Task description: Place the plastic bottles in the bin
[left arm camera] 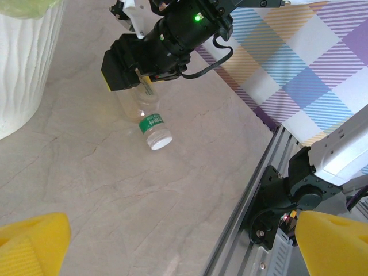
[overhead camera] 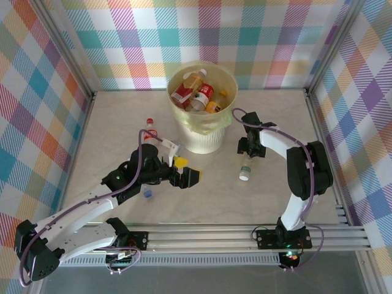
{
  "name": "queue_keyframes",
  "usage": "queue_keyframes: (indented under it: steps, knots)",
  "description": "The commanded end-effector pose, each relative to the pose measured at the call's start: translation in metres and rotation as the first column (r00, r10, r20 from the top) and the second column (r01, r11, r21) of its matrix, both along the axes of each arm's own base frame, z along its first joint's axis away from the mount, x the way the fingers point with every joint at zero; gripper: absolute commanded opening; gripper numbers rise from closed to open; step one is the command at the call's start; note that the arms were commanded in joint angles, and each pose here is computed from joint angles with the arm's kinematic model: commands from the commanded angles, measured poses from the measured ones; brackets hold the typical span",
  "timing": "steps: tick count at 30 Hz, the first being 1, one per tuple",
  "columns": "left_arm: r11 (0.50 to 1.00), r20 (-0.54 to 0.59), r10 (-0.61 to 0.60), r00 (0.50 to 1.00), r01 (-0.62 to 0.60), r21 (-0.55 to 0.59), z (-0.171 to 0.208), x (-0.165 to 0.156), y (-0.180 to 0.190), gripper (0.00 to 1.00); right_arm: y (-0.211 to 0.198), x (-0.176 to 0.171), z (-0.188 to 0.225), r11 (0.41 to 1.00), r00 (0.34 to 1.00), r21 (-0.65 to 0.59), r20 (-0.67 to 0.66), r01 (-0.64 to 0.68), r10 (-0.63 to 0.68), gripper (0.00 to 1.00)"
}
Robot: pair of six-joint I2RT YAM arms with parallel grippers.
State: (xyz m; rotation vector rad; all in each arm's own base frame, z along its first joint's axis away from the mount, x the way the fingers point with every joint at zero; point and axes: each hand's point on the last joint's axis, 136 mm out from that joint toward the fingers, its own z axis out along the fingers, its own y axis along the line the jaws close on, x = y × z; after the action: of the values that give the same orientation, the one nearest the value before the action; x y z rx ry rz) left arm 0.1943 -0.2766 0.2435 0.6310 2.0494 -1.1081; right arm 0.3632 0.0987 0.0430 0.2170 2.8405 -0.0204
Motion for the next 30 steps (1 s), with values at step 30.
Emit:
queue_keyframes:
  steps: [30]
  knots:
    - [0.981,0.137,0.053,0.989,-0.026,-0.192,0.059,0.013,-0.011,1.00,0.033,-0.014,0.267,0.944,0.770,0.151,0.622,-0.292,0.139,0.59]
